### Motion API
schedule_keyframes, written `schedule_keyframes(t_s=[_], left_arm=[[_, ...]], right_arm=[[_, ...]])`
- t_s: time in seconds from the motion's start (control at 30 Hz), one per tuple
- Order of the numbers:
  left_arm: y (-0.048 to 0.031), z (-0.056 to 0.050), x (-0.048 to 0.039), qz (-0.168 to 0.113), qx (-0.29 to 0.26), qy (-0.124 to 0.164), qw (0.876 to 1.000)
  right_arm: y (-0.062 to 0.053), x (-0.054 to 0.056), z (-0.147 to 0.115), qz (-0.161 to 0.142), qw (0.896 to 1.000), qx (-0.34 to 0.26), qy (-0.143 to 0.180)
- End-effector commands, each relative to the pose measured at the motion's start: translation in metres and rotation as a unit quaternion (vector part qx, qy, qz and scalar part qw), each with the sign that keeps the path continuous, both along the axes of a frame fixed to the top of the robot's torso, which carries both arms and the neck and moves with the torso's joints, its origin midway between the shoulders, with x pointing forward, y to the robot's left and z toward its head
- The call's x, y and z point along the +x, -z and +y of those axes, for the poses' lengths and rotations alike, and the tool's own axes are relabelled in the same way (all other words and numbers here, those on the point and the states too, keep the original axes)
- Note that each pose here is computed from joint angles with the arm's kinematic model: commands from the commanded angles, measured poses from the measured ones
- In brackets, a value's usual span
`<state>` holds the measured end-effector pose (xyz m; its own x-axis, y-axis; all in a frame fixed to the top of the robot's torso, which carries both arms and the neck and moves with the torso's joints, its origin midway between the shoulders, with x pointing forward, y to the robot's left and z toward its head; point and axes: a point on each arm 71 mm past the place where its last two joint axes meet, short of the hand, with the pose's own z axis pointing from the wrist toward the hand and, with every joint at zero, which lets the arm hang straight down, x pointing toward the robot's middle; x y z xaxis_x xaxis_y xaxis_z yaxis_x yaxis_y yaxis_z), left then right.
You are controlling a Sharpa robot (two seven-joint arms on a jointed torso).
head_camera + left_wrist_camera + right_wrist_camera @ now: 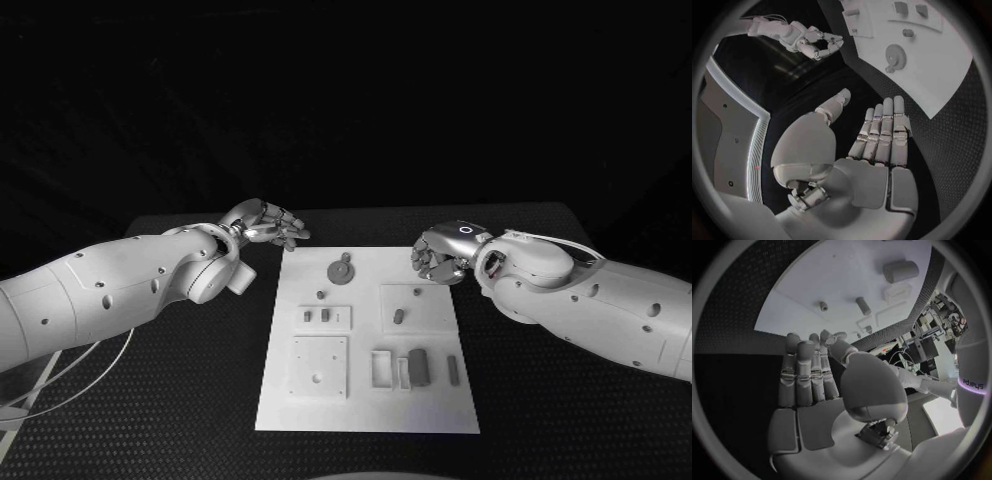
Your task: Assemble the parts on the task board
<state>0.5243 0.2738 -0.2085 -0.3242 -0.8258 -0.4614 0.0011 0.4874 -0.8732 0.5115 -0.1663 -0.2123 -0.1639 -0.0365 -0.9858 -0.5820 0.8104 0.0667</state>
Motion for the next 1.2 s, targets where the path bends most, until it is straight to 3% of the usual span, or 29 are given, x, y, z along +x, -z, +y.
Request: schedule_keyframes(t_s=[0.03, 0.33, 0.73, 1.2], left_arm=[[-0.0011, -0.002, 0.0, -0.002, -0.002, 0.009, 1.0], [-0.0012, -0.002, -0.0004, -0.002, -0.002, 0.009, 1.0], [-0.0013, -0.001, -0.0005, -0.003, -0.002, 0.008, 1.0], [-0.0014, -0.001, -0.0005, -0.003, -0.002, 0.008, 1.0]], right_arm=[[0.001, -0.001, 0.002, 0.01, 1.0, -0.001, -0.002], [0.006, 0.004, 0.001, 0.007, 1.0, -0.004, 0.008], [0.04, -0.004, 0.002, 0.022, 0.998, -0.058, 0.01], [0.049, -0.007, 0.007, 0.02, 0.998, -0.053, 0.004]])
